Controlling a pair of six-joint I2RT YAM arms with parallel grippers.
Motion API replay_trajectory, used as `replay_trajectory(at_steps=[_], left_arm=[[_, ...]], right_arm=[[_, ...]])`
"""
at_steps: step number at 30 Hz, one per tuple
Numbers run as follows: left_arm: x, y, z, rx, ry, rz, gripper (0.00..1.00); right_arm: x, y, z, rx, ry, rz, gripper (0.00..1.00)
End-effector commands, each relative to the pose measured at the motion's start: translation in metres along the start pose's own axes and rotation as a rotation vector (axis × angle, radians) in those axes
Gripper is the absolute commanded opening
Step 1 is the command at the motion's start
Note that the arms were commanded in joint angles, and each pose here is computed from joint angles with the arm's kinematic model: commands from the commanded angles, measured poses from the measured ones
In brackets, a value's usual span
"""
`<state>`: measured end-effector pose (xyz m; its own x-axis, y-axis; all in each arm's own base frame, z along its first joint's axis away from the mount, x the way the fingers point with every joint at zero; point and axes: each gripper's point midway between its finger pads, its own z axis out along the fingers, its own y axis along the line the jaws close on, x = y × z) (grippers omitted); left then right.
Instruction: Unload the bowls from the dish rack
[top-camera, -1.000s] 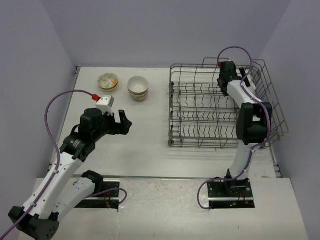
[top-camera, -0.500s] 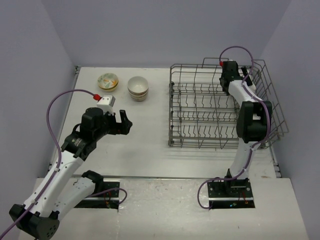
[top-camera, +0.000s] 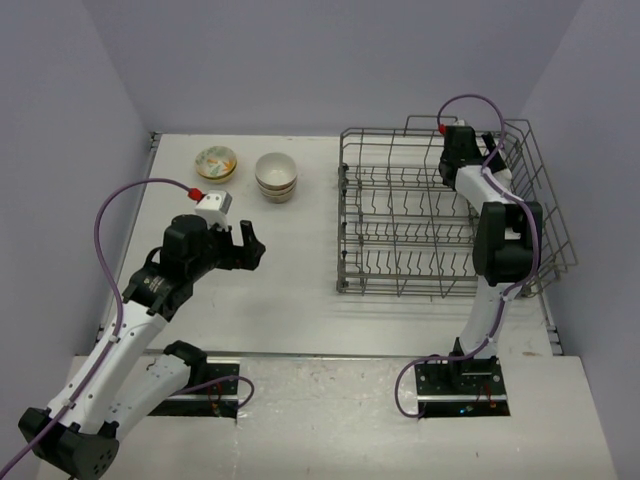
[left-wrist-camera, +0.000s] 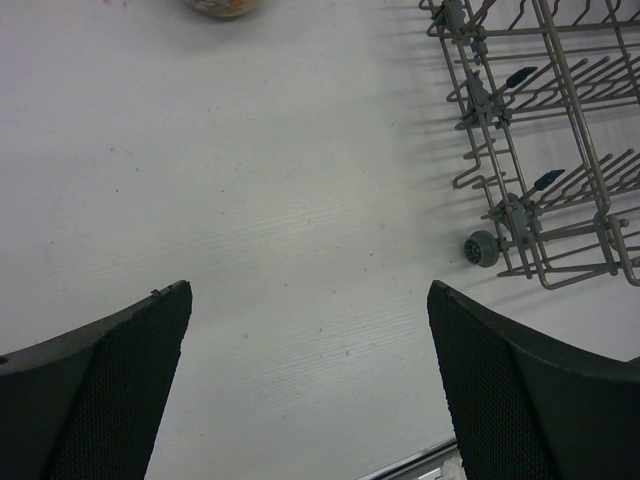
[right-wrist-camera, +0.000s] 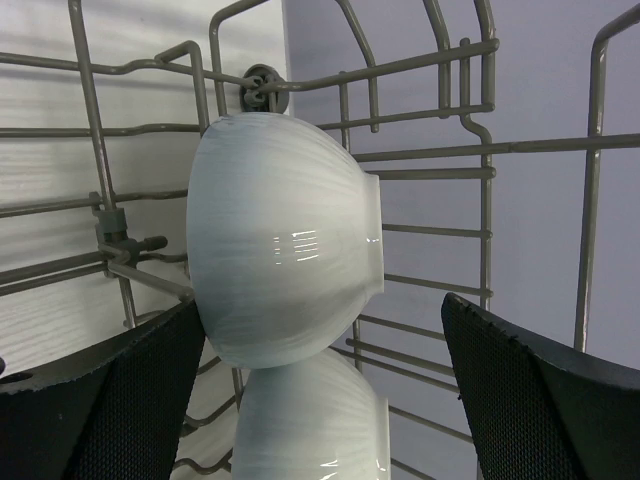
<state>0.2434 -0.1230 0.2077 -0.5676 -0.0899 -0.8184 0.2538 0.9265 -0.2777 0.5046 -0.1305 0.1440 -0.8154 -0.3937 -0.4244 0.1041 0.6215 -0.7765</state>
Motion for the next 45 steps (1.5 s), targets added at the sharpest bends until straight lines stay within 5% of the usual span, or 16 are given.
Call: replay_trajectory(at_steps=[1,23,38,45], left_arm=[[-0.010,-0.008,0.001,0.038,-0.034,0.028,1.00],[-0.008,-0.014,0.000,0.059,-0.032,0.038,1.00],[-0.007,-0.017,0.000,0.075,-0.029,0.044,1.00],[-0.006,-0.019,-0.001,0.085,-0.027,0.047,1.00]], right_arm=[[-0.007,-0.022,-0.003,0.080,-0.021,0.035,0.98],[0.009,-0.039,0.011,0.145,0.003,0.043,0.87],[0.010,-0.038,0.020,0.193,-0.004,0.022,0.51],[0.004,-0.051,0.014,0.262,-0.034,0.033,0.48]])
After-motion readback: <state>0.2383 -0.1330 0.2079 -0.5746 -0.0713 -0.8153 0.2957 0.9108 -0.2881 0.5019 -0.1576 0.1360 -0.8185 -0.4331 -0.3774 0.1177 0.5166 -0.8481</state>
